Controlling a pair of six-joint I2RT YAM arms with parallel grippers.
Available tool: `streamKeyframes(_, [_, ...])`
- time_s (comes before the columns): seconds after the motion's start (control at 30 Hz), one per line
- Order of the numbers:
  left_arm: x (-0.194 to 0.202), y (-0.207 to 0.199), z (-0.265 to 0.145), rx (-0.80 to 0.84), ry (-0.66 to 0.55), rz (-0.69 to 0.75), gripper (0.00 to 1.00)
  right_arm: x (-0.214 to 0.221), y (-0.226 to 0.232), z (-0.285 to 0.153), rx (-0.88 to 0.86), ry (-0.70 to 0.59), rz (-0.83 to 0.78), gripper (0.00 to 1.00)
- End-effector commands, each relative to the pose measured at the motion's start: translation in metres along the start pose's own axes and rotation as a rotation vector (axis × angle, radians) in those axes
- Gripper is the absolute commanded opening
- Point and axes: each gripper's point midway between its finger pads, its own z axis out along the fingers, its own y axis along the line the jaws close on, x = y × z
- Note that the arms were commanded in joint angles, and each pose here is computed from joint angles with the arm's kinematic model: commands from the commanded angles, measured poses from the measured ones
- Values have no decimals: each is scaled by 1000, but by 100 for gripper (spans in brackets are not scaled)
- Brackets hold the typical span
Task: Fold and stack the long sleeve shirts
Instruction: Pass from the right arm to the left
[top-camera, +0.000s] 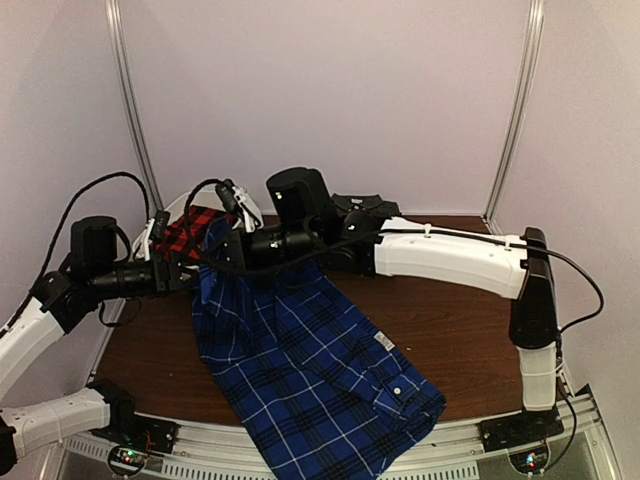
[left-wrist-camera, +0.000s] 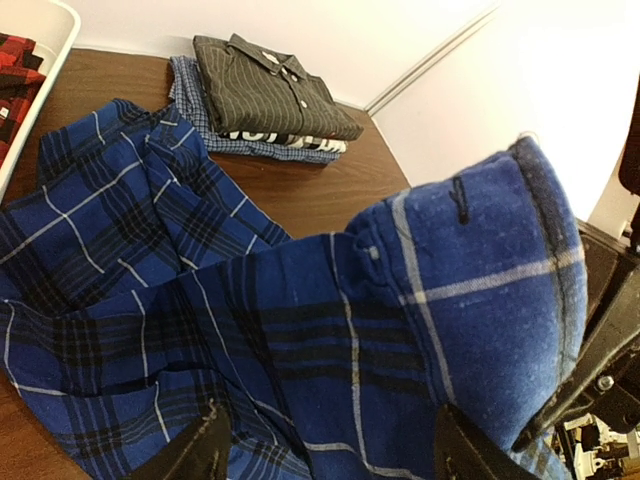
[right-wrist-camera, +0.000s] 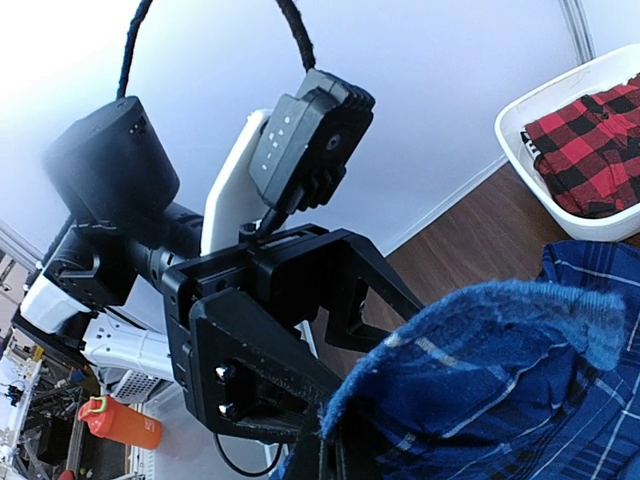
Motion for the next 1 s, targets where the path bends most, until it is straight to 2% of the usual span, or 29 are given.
streamKeyframes(0.0, [-6, -32, -16, 116, -40, 57, 72, -11, -3, 11, 6, -65, 31, 0])
streamKeyframes(0.13, [-3, -39, -25, 134, -41, 61, 72, -13, -9, 14, 17, -76, 53, 0])
streamKeyframes(0.43, [-8, -37, -44, 46, -82, 51, 74, -12, -15, 13, 28, -86, 63, 0])
streamKeyframes(0.6, [5, -19, -32, -9, -8, 36, 73, -9, -8, 16, -11, -76, 81, 0])
streamKeyframes(0.77, [5, -17, -23, 4, 11, 44, 71, -3, -3, 20, -28, -63, 91, 0])
streamKeyframes(0.97, [9, -16, -14, 34, 38, 36, 63, 5, -6, 27, -37, -49, 104, 0])
